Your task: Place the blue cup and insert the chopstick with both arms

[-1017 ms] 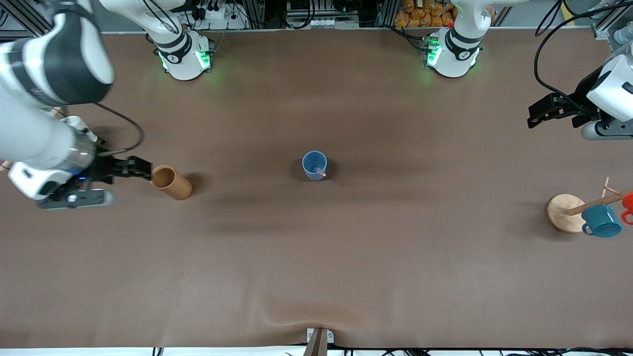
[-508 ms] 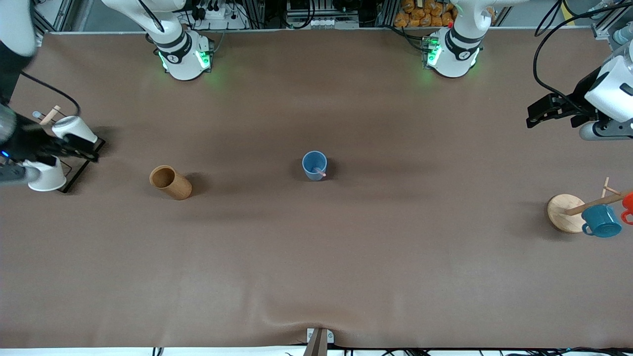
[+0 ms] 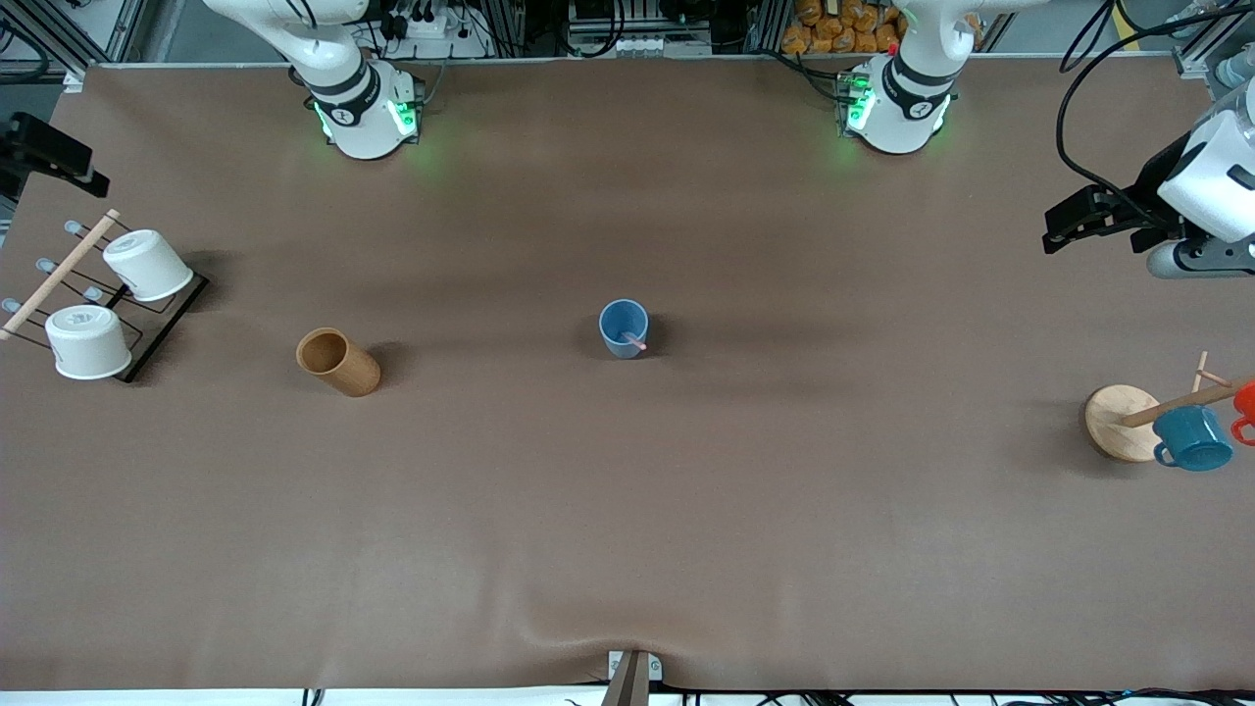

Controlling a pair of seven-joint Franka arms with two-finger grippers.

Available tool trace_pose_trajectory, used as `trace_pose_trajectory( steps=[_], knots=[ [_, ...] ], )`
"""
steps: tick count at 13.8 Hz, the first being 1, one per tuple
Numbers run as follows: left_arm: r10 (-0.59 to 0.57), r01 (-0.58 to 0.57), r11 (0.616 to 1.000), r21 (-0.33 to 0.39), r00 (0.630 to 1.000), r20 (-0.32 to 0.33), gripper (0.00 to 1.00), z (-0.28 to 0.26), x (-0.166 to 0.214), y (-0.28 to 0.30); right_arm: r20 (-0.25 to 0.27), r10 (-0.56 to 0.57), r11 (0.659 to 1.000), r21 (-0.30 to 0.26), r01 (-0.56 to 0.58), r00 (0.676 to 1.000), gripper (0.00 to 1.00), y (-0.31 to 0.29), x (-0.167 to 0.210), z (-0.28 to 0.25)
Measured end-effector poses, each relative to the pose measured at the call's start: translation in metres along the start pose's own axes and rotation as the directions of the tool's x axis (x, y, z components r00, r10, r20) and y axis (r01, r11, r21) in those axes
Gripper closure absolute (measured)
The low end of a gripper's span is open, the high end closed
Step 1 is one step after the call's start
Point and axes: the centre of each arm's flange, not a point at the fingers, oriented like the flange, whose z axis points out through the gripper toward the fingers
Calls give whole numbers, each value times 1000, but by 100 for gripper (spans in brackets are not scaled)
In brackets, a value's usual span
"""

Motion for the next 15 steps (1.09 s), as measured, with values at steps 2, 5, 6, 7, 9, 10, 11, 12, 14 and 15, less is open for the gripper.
trace_pose_trajectory(
  steps=[2,5,6,7,9,10,11,12,14,15],
  knots=[
    [0,0,1000,0,1000,0,0,0,0,0,6,12,1000,0,-12,1000,0,0,3,5],
    [0,0,1000,-1,1000,-9,0,-4,-1,0,6,53,999,-2,-53,999,0,-4,6,9],
    [-2,2,1000,-1,1000,-17,0,-8,-2,-1,6,57,998,-2,-57,998,0,-4,6,10],
    [-4,4,1000,-1,1000,-28,0,-14,-5,-1,6,59,998,-2,-59,998,0,-4,7,10],
    [-9,9,1000,-2,999,-46,0,-25,-12,-4,9,63,998,-3,-63,998,0,-4,7,12],
    [-12,12,1000,-2,998,-55,0,-30,-14,-5,11,64,998,-3,-64,998,0,-4,7,13],
    [-14,14,1000,-3,998,-66,0,-35,-15,-7,12,64,998,-3,-64,998,0,-4,8,14],
    [-15,15,1000,-4,997,-73,0,-38,-15,-7,11,63,998,-3,-63,998,0,-5,10,15],
    [-15,14,1000,-4,997,-77,0,-40,-15,-7,9,58,998,-3,-58,998,0,-7,12,18],
    [-14,14,1000,-4,997,-77,0,-40,-15,-7,10,56,998,-4,-56,998,0,-9,13,18]
  ],
)
